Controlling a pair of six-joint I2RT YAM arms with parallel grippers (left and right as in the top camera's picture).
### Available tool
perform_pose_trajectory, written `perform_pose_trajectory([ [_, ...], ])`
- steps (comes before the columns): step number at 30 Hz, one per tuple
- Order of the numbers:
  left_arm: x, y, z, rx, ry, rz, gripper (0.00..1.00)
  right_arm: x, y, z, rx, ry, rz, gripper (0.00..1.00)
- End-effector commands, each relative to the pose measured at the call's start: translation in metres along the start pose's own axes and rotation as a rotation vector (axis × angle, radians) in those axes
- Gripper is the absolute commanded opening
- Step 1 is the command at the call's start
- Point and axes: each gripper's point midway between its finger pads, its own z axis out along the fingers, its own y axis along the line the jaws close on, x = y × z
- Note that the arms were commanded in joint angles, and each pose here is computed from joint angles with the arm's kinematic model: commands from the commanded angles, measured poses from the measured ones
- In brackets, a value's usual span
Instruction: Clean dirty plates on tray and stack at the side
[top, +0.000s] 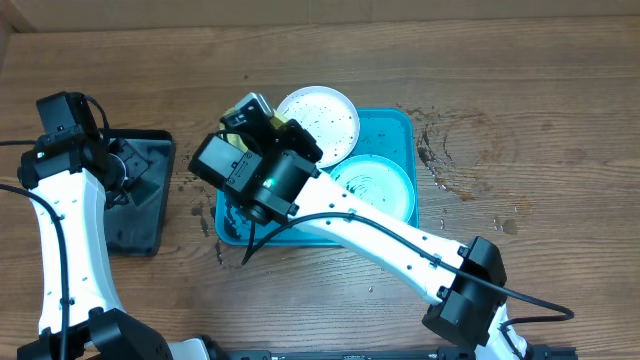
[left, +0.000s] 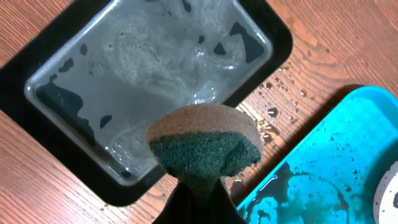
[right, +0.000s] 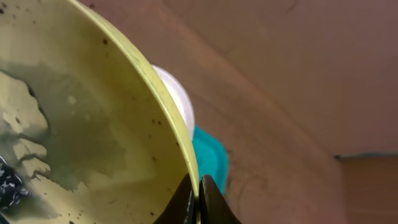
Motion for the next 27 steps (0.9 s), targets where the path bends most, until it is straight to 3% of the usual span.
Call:
perform_pose_trajectory([
  [1,-0.008,0.001,-0.002,-0.008,-0.029,-0.012,0.04,-0.015,-0.035,-0.01,0.079,-0.047,-0.025,0.04],
  [16,-0.009,-0.001,-0.002,0.002,-0.03,-0.011,0.04,0.002,-0.06,0.011,0.119,0.04,-0.051,0.04],
  [27,-0.007,0.0,-0.002,0.0,-0.023,-0.011,0.04,0.016,-0.033,0.011,-0.044,0.098,-0.072,0.04],
])
